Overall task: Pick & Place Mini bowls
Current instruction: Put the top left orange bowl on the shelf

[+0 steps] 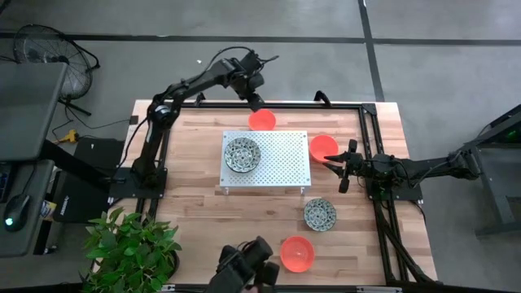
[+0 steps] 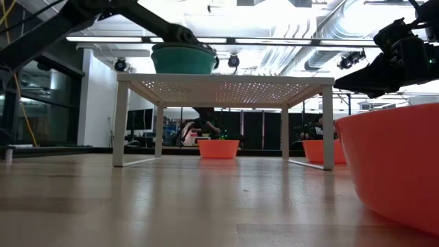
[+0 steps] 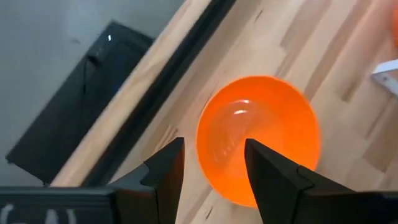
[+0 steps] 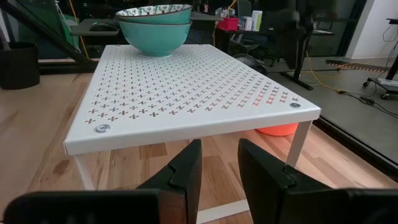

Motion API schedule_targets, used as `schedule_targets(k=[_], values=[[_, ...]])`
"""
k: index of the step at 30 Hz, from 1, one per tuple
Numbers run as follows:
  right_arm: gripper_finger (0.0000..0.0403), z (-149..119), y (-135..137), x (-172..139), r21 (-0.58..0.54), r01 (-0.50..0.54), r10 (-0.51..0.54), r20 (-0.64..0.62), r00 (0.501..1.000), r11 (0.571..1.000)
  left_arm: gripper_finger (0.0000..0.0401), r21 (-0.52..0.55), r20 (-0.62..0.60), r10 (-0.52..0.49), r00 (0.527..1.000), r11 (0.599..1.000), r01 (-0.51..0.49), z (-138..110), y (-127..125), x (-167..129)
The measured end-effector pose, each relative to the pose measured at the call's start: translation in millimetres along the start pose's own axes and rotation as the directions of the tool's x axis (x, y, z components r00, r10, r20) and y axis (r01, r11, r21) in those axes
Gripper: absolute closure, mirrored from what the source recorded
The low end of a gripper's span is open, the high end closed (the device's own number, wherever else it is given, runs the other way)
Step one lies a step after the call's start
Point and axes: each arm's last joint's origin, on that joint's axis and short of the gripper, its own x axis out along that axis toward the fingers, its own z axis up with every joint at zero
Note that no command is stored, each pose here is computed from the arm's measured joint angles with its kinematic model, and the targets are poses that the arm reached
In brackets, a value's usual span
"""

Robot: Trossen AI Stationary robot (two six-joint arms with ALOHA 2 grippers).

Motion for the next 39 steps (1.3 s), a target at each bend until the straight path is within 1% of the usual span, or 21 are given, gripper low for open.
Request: schedule_targets(k=[2,5,10,14,19,23,27,30,34,39], values=[[0.0309,0.1,0.0,0.0,0.000,0.000,0.000,0.000,1.000,1.000,0.0236,-0.024,-0.024,0.004,1.000,1.000,-0.004,-1.7,1.7,9.6],[0.0309,0.0,0.0,0.0,0.000,0.000,0.000,0.000,1.000,1.000,0.0236,-0.042,-0.046,0.005,0.999,0.999,-0.007,-3.4,2.8,16.3],[0.0309,0.0,0.0,0.0,0.000,0.000,0.000,0.000,1.000,1.000,0.0236,-0.048,-0.082,0.037,0.996,0.998,-0.041,-6.3,6.1,31.3],[0.0309,0.2,0.0,0.0,0.000,0.000,0.000,0.001,1.000,1.000,0.0236,-0.051,-0.120,0.035,0.992,0.998,-0.041,-9.9,7.7,41.8],[0.0309,0.1,0.0,0.0,0.000,0.000,0.000,0.000,1.000,1.000,0.0236,-0.037,-0.149,0.022,0.989,0.999,-0.027,-12.9,8.2,48.1],[0.0309,0.2,0.0,0.0,0.000,0.000,0.000,0.001,1.000,1.000,0.0236,0.004,-0.163,0.015,0.987,1.000,-0.015,-14.3,8.0,48.1],[0.0309,0.0,0.0,0.0,0.000,0.000,0.000,0.000,1.000,1.000,0.0236,0.025,-0.181,0.039,0.983,0.999,-0.035,-15.9,8.8,47.8],[0.0309,0.1,0.0,0.0,0.000,0.000,0.000,0.000,1.000,1.000,0.0236,0.052,-0.182,0.035,0.983,0.998,-0.026,-16.0,8.7,47.8],[0.0309,0.0,0.0,0.0,0.000,0.000,0.000,0.000,1.000,1.000,0.0236,0.093,-0.179,-0.001,0.984,0.995,0.018,-16.0,7.6,47.8],[0.0309,0.1,0.0,0.0,0.000,0.000,0.000,0.000,1.000,1.000,0.0236,0.160,-0.193,0.010,0.981,0.987,0.022,-17.3,7.8,47.5]])
